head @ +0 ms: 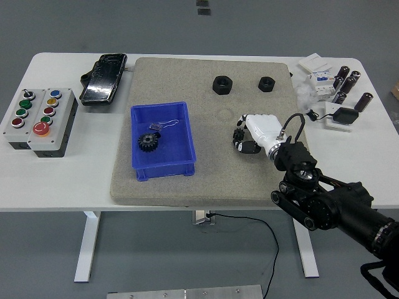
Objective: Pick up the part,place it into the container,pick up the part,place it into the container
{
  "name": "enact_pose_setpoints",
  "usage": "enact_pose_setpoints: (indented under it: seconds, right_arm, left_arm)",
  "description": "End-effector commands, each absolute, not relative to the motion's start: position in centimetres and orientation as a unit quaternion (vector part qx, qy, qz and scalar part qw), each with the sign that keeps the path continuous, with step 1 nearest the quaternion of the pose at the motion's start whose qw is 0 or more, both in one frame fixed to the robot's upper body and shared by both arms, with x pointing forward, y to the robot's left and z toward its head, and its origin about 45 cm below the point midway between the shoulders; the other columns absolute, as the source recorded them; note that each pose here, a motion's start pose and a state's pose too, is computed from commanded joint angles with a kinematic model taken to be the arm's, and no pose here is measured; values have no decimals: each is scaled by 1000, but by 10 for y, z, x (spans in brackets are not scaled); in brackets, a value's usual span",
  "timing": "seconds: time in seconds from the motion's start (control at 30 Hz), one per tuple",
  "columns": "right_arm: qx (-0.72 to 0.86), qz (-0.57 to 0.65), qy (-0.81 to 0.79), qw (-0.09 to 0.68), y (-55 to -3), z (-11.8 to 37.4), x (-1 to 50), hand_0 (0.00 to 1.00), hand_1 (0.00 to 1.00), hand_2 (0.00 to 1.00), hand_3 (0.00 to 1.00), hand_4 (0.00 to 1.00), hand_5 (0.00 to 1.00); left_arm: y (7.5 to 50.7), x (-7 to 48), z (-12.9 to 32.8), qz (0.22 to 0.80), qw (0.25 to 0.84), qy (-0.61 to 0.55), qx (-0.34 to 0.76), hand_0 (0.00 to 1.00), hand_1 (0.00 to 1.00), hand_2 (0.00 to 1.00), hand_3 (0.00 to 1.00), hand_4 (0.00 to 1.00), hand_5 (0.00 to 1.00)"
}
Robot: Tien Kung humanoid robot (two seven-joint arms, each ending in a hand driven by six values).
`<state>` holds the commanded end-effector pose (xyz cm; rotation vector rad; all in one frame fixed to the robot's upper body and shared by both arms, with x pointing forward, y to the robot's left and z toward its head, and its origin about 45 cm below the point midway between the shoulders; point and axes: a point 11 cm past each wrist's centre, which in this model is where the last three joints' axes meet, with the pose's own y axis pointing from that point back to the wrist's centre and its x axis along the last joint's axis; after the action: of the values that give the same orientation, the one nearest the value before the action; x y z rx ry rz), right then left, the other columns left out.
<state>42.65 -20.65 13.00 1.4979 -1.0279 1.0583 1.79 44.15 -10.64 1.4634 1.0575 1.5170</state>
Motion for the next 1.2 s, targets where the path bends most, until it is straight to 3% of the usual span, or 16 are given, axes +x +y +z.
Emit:
enact_pose_setpoints:
  seconds: [0.27,0.3,0.67,0.7,0.87,0.9,1.2]
  right_arm:
    - [623,430,-427,494,-206,126,425,400,598,563,678,558,321]
    - [623,429,-428,495,-206,125,425,393,591,508,670,557,317]
    - [622,429,-433,491,-208,123,423,389,582,505,666,555,310]
    - [622,429,-433,491,-208,123,423,383,577,500,614,609,235]
    - [619,430,-436,492,-208,122,422,383,577,500,614,609,235]
    - [618,431,-437,492,-208,122,422,376,572,485,512,639,194]
    - [616,429,-442,491,-211,121,421,376,570,485,509,628,199]
  left_arm:
    - [441,18,-107,595,382,414,573,674,655,591,625,701,317]
    - [441,18,-107,595,382,414,573,674,655,592,627,703,320]
    - [441,18,-106,596,382,414,572,674,655,592,626,705,326]
    - [441,18,-106,596,382,414,572,674,655,595,631,703,328]
    - [442,18,-106,597,382,414,571,674,655,595,631,703,328]
    - [442,18,-106,597,382,414,571,674,655,597,631,704,337]
    - [442,19,-106,597,382,414,571,673,655,598,632,708,345]
